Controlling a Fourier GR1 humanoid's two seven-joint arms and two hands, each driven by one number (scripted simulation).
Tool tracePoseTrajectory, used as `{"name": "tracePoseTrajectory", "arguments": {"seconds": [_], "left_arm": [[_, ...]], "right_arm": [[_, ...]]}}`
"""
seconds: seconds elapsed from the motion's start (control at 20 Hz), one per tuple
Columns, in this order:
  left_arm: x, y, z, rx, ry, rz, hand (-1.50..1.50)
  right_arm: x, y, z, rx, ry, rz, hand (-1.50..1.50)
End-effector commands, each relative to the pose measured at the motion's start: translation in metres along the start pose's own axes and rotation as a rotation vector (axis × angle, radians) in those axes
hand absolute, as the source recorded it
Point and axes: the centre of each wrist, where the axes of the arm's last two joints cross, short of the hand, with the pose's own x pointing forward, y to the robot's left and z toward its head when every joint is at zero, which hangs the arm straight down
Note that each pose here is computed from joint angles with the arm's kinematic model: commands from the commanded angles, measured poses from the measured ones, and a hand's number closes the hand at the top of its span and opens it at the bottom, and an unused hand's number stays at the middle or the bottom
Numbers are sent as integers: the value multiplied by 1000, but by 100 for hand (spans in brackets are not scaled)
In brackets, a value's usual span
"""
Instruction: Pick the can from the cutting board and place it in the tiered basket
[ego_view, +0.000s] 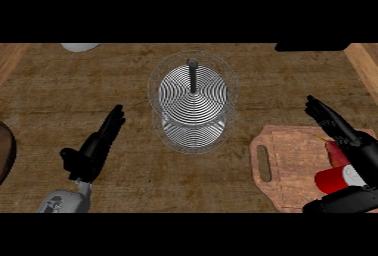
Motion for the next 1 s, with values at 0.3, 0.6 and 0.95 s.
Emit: {"name": "tracePoseTrajectory", "arguments": {"seconds": [0.3,0.6,0.95], "left_arm": [[0,4,-1,-5,20,-3,0],[4,20,0,11,2,13,0],[3,-11,-17,-8,-9,-4,0]], "right_arm": [[103,-61,7,342,314,851,-150],[141,-34,16,507,417,991,-150],[142,-22,35,456,484,988,-150]]}}
